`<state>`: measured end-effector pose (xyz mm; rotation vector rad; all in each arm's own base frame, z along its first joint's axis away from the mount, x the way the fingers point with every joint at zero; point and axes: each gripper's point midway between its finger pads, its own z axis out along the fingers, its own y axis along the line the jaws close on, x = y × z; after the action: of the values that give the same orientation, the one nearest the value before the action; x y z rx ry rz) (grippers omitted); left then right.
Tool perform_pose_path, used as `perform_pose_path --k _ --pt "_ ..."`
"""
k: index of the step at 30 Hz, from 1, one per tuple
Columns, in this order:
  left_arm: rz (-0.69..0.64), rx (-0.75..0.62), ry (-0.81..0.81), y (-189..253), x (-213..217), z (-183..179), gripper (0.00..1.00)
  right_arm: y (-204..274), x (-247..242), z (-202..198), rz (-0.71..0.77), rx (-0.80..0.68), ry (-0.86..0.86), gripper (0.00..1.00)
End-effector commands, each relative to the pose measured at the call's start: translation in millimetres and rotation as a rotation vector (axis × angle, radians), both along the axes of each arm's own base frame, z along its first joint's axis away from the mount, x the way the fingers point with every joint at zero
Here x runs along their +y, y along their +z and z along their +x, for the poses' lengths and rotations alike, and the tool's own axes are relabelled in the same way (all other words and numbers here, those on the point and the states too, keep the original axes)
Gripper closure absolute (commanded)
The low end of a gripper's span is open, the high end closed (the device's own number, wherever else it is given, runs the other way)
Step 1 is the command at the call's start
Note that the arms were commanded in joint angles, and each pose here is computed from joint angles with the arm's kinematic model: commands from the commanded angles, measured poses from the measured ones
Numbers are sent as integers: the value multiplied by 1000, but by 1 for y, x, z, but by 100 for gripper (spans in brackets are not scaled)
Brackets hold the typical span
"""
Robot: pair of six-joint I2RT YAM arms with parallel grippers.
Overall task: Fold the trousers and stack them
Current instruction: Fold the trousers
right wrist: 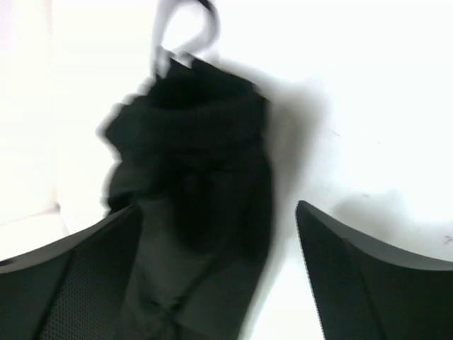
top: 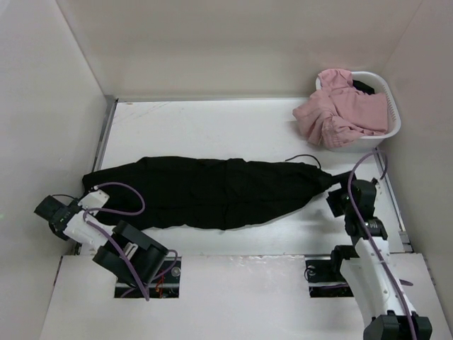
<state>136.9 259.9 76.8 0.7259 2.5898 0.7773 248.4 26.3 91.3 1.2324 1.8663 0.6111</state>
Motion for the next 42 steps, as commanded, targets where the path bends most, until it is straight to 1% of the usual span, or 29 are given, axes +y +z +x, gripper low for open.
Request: perform_pose_path --k 1,2,4,6,10,12,15,16,17,18,19,20,21,23,25,26,27,29,32,35,36,37,38,39,41,42 --pt "56 0 -89 28 8 6 63 41 -6 8 -50 -30 -9 4" --pt "59 1 -90 30 9 6 60 49 0 13 -46 -33 11 0" --pt "57 2 -87 34 13 7 54 60 9 26 -31 -43 26 0" --pt "35 6 -86 35 13 9 50 60 11 42 7 -35 -7 0" --pt "-12 38 -100 24 8 14 41 20 7 65 110 103 -103 0" --pt "-25 71 -112 13 4 15 39 7 2 79 127 130 -140 0" --pt "-47 108 -125 -2 -1 16 39 3 2 102 161 124 -131 0" --pt "-56 117 -133 -8 -3 18 39 0 3 109 177 129 -121 11" --pt "-58 120 -140 -11 -4 20 39 -3 3 110 187 134 -117 27" --pt "-59 125 -145 -14 -5 23 40 -6 2 111 198 139 -113 52" --pt "-59 130 -149 -18 -6 26 43 -8 -1 108 201 149 -116 83" --pt "-58 135 -146 -21 -6 28 49 -8 -2 104 201 149 -115 98" --pt "-56 139 -142 -22 -5 31 58 -6 -5 101 188 142 -108 100" --pt "-47 123 -126 -22 -2 39 75 7 -8 100 139 105 -71 100" --pt "-29 83 -107 -15 3 50 88 32 -8 107 93 27 -18 100" --pt "-20 54 -97 -9 6 57 92 48 -6 114 71 -26 16 100" --pt "-7 21 -86 -1 10 65 96 64 -3 120 44 -80 56 100" --pt "18 -51 -76 18 16 82 99 96 1 130 -6 -174 121 100" --pt "87 -190 -84 60 26 111 100 125 -5 133 -74 -242 153 100" --pt "139 -308 -104 97 28 136 100 144 -14 132 -116 -290 152 100" --pt "137 -316 -109 102 26 141 100 146 -14 131 -120 -298 153 100" --pt "113 -296 -130 99 18 144 96 146 -12 131 -115 -300 158 100" --pt "74 -253 -157 92 8 142 91 143 -9 130 -106 -293 167 100" --pt "19 -204 -194 83 -6 139 82 138 -7 130 -100 -283 177 100" --pt "-124 -102 -242 60 -37 129 60 126 5 128 -88 -258 211 100" --pt "-182 -60 -256 52 -50 126 52 122 7 127 -87 -250 214 100"
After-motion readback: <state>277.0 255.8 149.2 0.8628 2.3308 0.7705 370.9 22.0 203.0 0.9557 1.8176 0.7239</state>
